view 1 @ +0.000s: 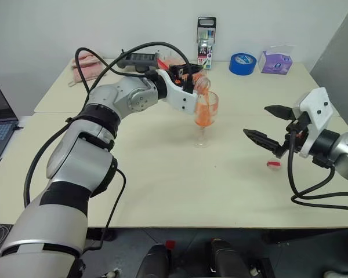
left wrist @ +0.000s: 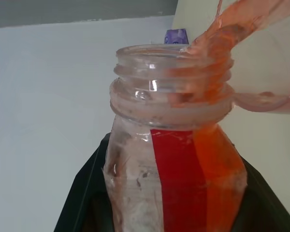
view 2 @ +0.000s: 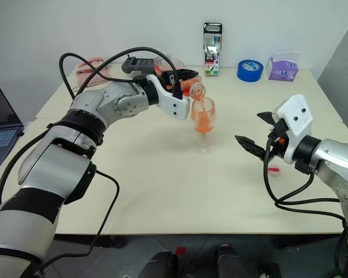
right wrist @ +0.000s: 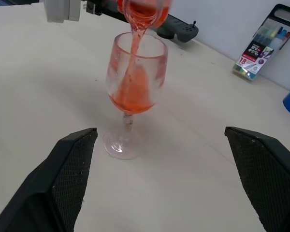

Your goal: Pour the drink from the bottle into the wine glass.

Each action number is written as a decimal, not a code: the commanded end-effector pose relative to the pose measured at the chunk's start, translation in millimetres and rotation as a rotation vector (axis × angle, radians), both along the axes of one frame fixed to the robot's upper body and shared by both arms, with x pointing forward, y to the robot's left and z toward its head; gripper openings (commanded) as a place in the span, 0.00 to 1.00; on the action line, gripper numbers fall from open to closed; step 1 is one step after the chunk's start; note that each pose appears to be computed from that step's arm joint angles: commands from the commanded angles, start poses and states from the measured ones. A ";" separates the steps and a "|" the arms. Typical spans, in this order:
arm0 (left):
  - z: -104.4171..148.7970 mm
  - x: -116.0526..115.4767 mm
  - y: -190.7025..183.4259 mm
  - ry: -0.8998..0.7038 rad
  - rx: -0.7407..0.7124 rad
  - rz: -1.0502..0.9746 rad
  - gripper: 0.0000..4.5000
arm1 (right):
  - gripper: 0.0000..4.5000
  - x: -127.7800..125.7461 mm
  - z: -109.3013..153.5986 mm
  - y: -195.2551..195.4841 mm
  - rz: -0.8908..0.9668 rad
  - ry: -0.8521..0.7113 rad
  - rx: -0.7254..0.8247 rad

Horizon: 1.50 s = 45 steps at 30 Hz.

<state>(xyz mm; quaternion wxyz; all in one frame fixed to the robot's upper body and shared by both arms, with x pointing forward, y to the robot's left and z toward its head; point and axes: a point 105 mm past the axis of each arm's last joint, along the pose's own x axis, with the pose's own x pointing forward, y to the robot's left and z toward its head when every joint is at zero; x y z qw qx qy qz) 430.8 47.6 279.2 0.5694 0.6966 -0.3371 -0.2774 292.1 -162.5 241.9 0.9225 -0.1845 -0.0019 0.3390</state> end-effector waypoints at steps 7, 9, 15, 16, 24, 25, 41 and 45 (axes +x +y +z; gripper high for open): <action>24.0 -1.3 -0.3 -0.056 -0.010 0.002 0.40 | 1.00 -2.0 11.1 0.6 0.005 -0.062 -0.006; 24.2 -0.8 -0.2 -0.054 -0.012 0.005 0.40 | 1.00 -2.4 10.7 1.0 0.005 -0.061 -0.006; 24.4 -0.5 -2.6 -0.054 -0.008 0.004 0.40 | 1.00 -2.9 10.9 -0.3 -0.004 -0.063 -0.003; 24.5 -0.5 -3.0 -0.055 -0.008 0.003 0.40 | 1.00 -3.0 10.9 -0.6 -0.006 -0.064 -0.002; 24.9 -1.3 -5.2 -0.049 -0.013 -0.004 0.40 | 1.00 -4.9 8.7 0.2 -0.002 -0.058 -0.001; 24.8 -1.3 -5.2 -0.047 -0.015 -0.005 0.40 | 1.00 -5.0 8.5 0.4 0.000 -0.056 -0.001; 21.5 1.5 1.7 0.381 -0.394 -0.042 0.40 | 1.00 -1.9 23.8 5.3 0.035 -0.090 0.017; 23.8 7.7 18.1 0.526 -0.597 -0.038 0.40 | 1.00 1.2 47.2 12.0 0.072 -0.149 0.097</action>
